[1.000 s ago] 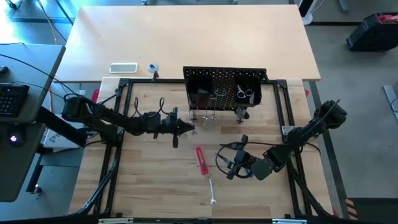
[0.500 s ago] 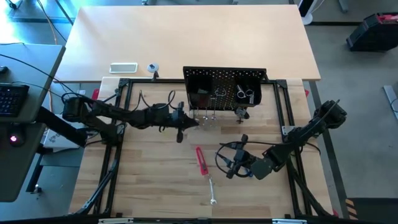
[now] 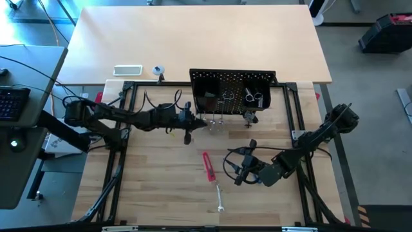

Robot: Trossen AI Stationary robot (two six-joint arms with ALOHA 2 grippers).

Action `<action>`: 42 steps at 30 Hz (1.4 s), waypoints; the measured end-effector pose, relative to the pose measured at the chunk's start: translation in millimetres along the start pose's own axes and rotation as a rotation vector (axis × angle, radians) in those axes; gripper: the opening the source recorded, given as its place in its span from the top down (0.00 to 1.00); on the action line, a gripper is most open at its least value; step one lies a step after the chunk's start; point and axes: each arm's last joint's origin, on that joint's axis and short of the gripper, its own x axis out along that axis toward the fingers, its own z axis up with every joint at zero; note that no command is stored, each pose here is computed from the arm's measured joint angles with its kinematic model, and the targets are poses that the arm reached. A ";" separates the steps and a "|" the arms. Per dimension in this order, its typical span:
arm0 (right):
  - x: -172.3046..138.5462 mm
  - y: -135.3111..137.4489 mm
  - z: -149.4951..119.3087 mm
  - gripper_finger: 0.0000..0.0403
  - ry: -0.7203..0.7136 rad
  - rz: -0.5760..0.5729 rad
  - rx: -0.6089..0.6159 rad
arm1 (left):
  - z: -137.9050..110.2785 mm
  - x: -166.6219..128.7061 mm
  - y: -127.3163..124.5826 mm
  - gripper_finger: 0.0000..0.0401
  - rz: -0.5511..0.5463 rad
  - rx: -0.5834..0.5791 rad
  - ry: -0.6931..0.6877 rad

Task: Hang tools onto peg board
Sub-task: Hang the wrench on the peg board

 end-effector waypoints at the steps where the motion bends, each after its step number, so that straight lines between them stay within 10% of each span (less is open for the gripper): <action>1: 0.0 0.0 0.0 0.54 0.000 0.001 0.004 | -0.2 -0.1 0.6 1.00 0.002 -0.001 0.003; 22: 0.0 0.0 -0.8 0.54 0.006 0.004 0.010 | 0.6 -3.6 27.7 0.99 0.096 -0.071 -0.022; 42: 0.0 0.1 -0.5 0.54 0.004 0.004 0.021 | -5.1 -5.5 38.1 0.73 0.191 -0.129 0.031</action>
